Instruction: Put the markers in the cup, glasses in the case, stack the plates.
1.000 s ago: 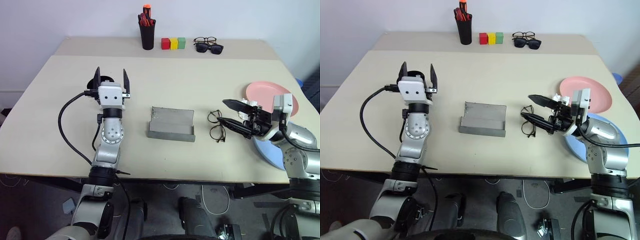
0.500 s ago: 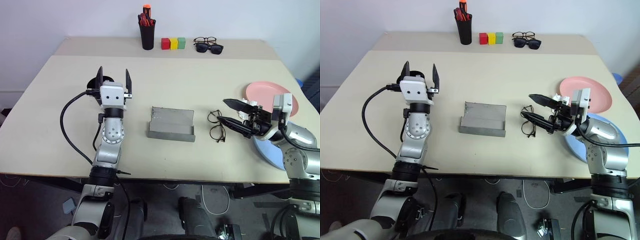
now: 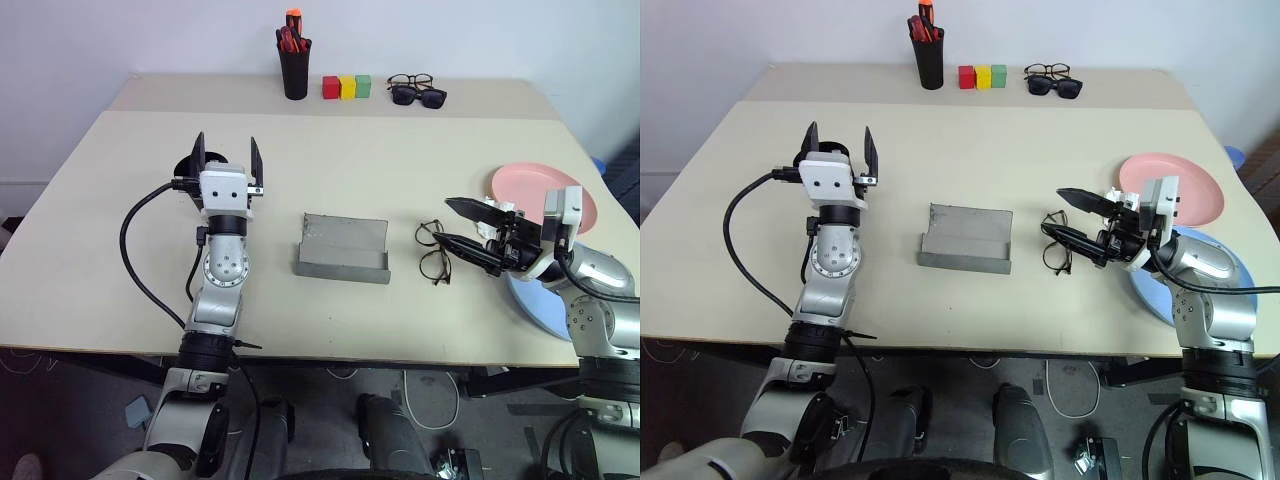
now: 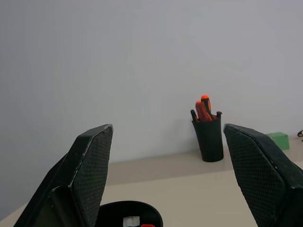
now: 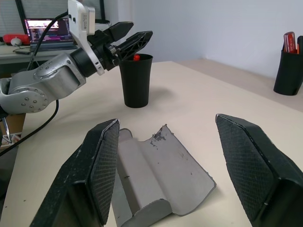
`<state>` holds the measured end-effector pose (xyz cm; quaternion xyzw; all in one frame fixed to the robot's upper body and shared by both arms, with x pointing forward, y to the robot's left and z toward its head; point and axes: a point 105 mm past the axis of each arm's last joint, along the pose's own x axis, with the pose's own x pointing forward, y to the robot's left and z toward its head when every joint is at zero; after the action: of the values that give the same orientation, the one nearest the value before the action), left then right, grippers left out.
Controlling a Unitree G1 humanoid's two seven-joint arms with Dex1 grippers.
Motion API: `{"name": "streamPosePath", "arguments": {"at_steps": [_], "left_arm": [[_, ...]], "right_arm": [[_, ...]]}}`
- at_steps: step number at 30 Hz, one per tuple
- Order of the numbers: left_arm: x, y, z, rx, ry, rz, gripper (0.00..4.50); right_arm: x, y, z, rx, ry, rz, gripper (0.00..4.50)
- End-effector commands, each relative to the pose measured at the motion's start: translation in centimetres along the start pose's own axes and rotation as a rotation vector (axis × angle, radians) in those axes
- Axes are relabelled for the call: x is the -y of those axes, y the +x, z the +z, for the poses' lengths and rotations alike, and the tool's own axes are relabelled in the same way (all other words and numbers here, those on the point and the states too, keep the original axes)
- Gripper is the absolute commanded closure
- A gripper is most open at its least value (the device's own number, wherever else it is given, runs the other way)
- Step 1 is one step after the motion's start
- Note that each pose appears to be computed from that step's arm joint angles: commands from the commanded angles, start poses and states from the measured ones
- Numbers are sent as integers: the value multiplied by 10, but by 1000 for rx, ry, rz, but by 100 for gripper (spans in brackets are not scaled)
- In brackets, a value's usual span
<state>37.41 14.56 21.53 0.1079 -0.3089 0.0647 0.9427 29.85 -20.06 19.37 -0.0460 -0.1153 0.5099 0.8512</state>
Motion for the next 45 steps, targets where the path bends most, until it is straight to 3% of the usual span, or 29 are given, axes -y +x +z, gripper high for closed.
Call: {"name": "streamPosePath", "arguments": {"at_steps": [1,45], "left_arm": [[-1,5,13,53,0,12,68],[3,4,14,52,1,15,68]], "right_arm": [[1,0,16,23,-63,10,120],[0,2,14,22,-59,8,120]]}}
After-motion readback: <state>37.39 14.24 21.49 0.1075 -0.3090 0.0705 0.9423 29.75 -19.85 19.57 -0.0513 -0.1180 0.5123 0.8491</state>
